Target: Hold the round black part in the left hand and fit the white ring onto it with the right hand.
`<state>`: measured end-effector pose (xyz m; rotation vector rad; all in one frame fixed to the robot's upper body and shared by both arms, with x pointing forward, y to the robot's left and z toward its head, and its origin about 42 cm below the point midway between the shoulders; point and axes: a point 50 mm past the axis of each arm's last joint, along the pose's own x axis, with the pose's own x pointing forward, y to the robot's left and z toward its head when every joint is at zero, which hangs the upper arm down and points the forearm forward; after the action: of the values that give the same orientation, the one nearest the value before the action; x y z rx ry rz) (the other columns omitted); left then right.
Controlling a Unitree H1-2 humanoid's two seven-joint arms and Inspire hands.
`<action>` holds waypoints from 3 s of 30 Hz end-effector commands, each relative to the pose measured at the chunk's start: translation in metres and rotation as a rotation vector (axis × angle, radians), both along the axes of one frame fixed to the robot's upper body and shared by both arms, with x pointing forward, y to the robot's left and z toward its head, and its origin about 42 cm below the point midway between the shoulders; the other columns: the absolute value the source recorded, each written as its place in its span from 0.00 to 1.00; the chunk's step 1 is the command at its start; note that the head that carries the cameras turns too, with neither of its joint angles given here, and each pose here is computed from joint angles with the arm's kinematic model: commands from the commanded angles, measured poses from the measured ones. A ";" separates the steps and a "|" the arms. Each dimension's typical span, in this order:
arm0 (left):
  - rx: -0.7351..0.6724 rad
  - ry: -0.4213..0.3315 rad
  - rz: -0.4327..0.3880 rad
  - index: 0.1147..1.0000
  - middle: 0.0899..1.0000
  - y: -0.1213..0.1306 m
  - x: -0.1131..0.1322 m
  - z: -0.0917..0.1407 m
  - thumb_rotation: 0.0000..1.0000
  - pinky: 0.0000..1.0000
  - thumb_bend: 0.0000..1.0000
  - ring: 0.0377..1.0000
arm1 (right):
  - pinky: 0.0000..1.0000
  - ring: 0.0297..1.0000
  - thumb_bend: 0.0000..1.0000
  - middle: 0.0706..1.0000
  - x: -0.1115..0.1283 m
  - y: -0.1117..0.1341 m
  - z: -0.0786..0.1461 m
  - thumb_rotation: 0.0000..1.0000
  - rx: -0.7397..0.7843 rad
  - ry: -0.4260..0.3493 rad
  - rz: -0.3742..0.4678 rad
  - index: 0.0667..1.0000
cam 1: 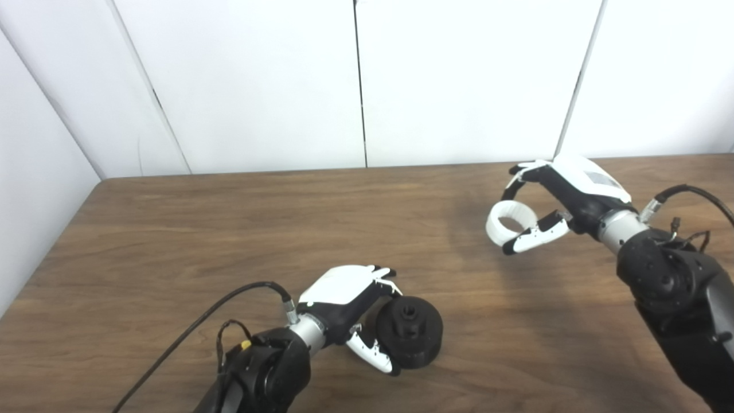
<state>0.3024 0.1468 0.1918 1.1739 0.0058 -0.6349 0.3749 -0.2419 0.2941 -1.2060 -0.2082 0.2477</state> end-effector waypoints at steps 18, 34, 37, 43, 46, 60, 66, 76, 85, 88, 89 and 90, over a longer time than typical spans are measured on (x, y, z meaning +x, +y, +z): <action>-0.001 -0.015 -0.001 0.65 0.97 -0.005 0.002 0.003 0.23 0.95 0.85 1.00 | 0.79 0.92 0.84 0.84 -0.037 0.047 0.049 0.26 -0.040 -0.120 0.195 0.54; -0.006 -0.018 0.003 0.66 0.97 -0.004 0.002 0.003 0.23 0.96 0.85 1.00 | 0.80 0.92 0.85 0.84 -0.044 0.069 0.039 0.26 -0.061 -0.071 0.282 0.53; -0.005 -0.017 0.000 0.66 0.97 -0.005 0.003 0.003 0.24 0.96 0.85 1.00 | 0.81 0.93 0.85 0.84 -0.044 0.071 0.037 0.25 -0.060 -0.055 0.287 0.54; -0.005 -0.022 0.000 0.65 0.97 -0.006 0.003 0.003 0.23 0.96 0.86 1.00 | 0.83 0.93 0.84 0.85 -0.048 0.076 0.031 0.23 -0.050 -0.038 0.300 0.55; -0.011 -0.024 0.000 0.65 0.97 -0.006 0.003 0.003 0.23 0.95 0.86 1.00 | 0.83 0.94 0.84 0.84 -0.049 0.079 0.029 0.24 -0.046 -0.036 0.306 0.54; -0.002 -0.021 -0.007 0.66 0.97 -0.006 0.002 0.003 0.23 0.95 0.84 1.00 | 0.80 0.93 0.84 0.84 -0.053 0.091 0.017 0.28 -0.065 -0.005 0.363 0.54; -0.002 -0.021 -0.004 0.66 0.97 -0.007 0.002 0.003 0.23 0.96 0.84 1.00 | 0.80 0.94 0.83 0.85 -0.053 0.095 0.014 0.29 -0.063 0.009 0.368 0.54; -0.010 -0.022 0.000 0.66 0.97 -0.006 0.001 0.003 0.22 0.96 0.85 1.00 | 0.81 0.93 0.83 0.84 -0.054 0.100 0.007 0.30 -0.071 0.020 0.384 0.54; -0.018 -0.022 -0.002 0.66 0.97 -0.005 -0.001 0.005 0.21 0.96 0.84 1.00 | 0.81 0.93 0.82 0.84 -0.055 0.101 0.004 0.27 -0.062 0.038 0.384 0.53; -0.017 -0.021 -0.002 0.66 0.97 -0.005 -0.002 0.005 0.22 0.97 0.84 1.00 | 0.81 0.93 0.82 0.84 -0.056 0.102 0.003 0.27 -0.059 0.045 0.384 0.53; -0.017 -0.022 -0.002 0.66 0.97 -0.005 -0.002 0.006 0.22 0.98 0.84 1.00 | 0.81 0.93 0.81 0.84 -0.056 0.102 0.003 0.27 -0.058 0.047 0.383 0.53; -0.017 -0.021 -0.002 0.66 0.97 -0.005 -0.002 0.006 0.22 0.98 0.84 1.00 | 0.81 0.94 0.81 0.85 -0.056 0.102 0.002 0.27 -0.055 0.050 0.385 0.53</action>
<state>0.3012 0.1451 0.1908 1.1592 0.0107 -0.6290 0.3191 -0.1439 0.2826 -1.2063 -0.3234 0.6434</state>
